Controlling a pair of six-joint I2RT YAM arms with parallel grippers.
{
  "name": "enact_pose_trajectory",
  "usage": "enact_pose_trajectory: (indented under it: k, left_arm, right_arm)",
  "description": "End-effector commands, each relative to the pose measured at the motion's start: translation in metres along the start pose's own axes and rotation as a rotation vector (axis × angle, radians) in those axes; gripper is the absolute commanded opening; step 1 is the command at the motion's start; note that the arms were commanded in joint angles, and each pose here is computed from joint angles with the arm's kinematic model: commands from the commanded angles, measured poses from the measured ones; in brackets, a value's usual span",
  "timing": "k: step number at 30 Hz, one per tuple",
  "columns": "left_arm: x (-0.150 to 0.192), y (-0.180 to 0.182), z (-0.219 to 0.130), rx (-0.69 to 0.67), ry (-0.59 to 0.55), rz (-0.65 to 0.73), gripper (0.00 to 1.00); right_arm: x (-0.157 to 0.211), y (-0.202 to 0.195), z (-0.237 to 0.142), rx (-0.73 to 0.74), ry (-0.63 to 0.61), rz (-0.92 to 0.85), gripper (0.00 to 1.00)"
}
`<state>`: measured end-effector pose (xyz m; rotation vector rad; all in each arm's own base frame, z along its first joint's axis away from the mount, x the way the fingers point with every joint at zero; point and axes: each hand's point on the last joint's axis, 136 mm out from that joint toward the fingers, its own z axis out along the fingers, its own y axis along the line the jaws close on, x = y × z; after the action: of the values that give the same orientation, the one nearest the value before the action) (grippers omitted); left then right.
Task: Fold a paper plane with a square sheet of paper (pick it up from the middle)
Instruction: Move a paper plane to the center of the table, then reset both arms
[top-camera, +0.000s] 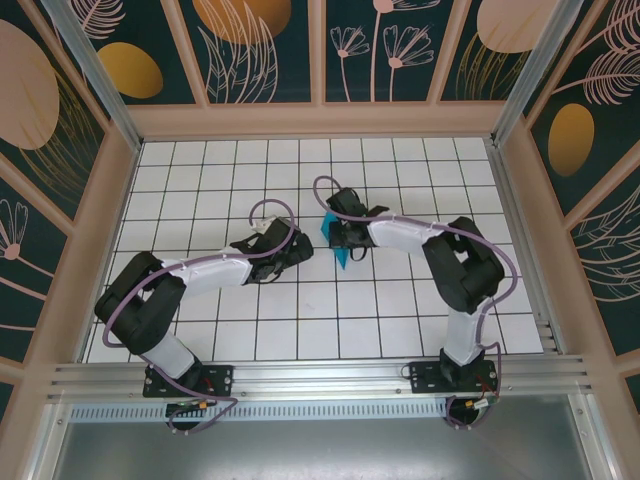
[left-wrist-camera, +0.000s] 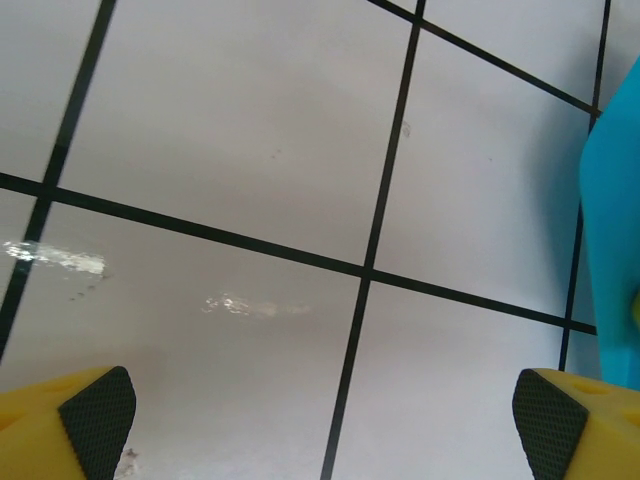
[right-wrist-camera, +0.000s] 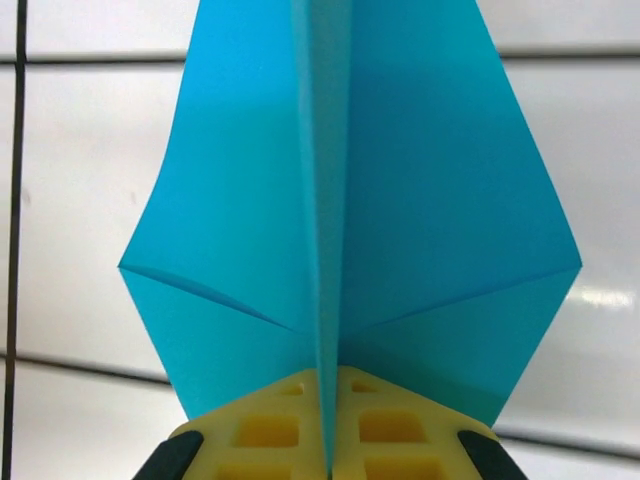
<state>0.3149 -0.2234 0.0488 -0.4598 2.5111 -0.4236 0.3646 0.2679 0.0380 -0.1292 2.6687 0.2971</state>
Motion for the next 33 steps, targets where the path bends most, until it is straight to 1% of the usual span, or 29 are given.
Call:
enact_pose_trajectory:
  k: [1,6,14,18,20,22,24,28,30,33]
  left_arm:
    - [-0.007,0.010,-0.008,-0.035,-0.028,0.003,0.99]
    - [-0.007,0.013,-0.006,-0.045,-0.026,0.006,0.98]
    - [-0.005,0.013,-0.004,-0.046,-0.018,0.011,0.99]
    - [-0.010,0.011,-0.007,-0.048,-0.038,0.009,0.99]
    - [-0.017,0.009,-0.009,-0.053,-0.057,0.013,0.99]
    - [-0.028,0.005,-0.014,-0.052,-0.082,0.021,0.98]
    - [-0.043,-0.002,-0.021,-0.040,-0.115,0.029,0.99]
    - [-0.080,-0.011,-0.041,-0.055,-0.227,0.068,0.99]
    - [-0.104,-0.014,-0.054,-0.066,-0.293,0.081,0.98]
    - [-0.136,-0.002,-0.069,-0.108,-0.383,0.090,0.99]
  right_arm:
    - [-0.015,-0.009,0.014,0.051,0.016,-0.026,0.08]
    - [-0.033,-0.010,0.033,0.073,0.044,-0.029,0.09]
    - [-0.030,-0.012,0.044,0.080,0.080,-0.019,0.12]
    - [-0.034,-0.010,0.041,0.073,0.077,-0.008,0.13]
    - [-0.044,-0.006,0.031,0.067,0.053,-0.006,0.16]
    - [-0.062,0.001,0.012,0.056,0.010,0.002,0.22]
    - [-0.079,0.006,-0.010,0.042,-0.043,0.010,0.31]
    - [-0.116,0.010,-0.067,0.013,-0.192,0.043,0.50]
    - [-0.128,0.000,-0.093,0.021,-0.268,0.068,0.58]
    - [-0.142,-0.028,-0.130,0.065,-0.393,0.116,0.68]
